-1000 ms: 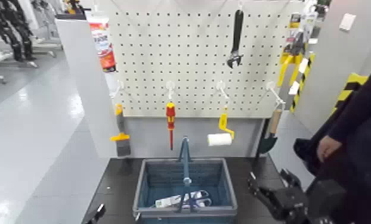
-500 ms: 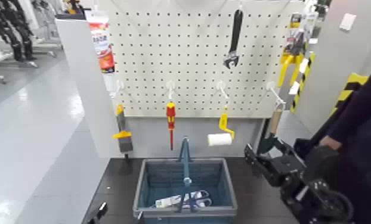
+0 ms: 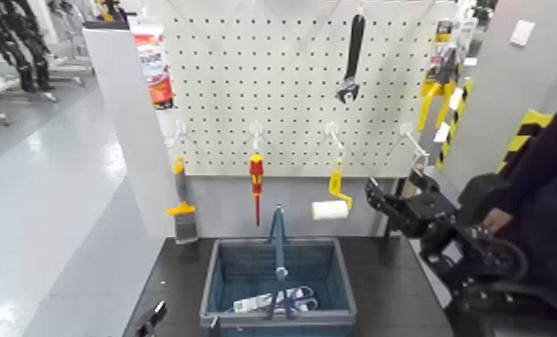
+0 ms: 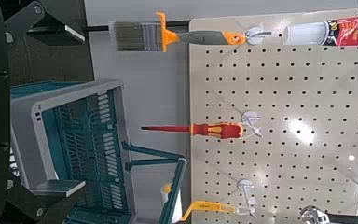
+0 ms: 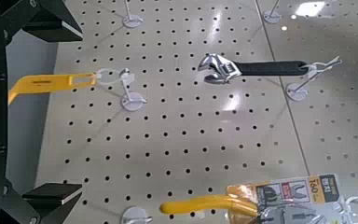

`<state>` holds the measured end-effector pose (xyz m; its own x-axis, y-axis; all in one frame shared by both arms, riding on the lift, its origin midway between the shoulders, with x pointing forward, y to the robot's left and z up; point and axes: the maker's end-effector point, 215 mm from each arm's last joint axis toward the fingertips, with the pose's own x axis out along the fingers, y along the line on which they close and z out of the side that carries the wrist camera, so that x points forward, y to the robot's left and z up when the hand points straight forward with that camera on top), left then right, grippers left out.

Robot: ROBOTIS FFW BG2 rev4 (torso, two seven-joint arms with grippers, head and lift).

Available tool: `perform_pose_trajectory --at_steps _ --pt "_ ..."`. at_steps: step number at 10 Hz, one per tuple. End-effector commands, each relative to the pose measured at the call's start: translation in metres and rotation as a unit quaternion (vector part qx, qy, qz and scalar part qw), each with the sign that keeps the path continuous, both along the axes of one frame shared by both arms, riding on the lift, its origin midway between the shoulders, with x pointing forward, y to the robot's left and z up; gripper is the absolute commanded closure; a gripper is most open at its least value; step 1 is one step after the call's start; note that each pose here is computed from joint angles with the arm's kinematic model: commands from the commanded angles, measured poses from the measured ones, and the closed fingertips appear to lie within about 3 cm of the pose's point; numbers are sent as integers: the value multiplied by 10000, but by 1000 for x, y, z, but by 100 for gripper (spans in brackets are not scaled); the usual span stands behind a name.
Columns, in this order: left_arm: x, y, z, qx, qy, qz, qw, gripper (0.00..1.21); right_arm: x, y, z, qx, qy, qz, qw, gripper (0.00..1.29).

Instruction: Put the black wrench into the crate.

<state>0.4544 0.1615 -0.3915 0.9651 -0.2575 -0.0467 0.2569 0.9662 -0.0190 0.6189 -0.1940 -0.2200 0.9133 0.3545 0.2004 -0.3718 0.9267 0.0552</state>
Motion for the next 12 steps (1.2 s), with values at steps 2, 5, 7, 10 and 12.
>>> perform_pose_trajectory --at_steps 2,5,7,10,12 --pt "4 -8 3 -16 -12 -97 10000 21 22 7 47 8 -316 226 9992 17" --pt "6 -12 6 -17 -32 -150 9999 21 38 16 78 12 -510 464 9976 17" --pt "7 -14 7 -23 -46 -171 9998 21 48 25 100 30 -638 701 9955 17" --pt "8 -15 7 -46 -47 -197 9998 21 59 45 123 80 -817 1005 9915 17" --pt "10 -15 8 -54 -50 -205 9998 21 64 54 139 47 -958 1114 9891 17"
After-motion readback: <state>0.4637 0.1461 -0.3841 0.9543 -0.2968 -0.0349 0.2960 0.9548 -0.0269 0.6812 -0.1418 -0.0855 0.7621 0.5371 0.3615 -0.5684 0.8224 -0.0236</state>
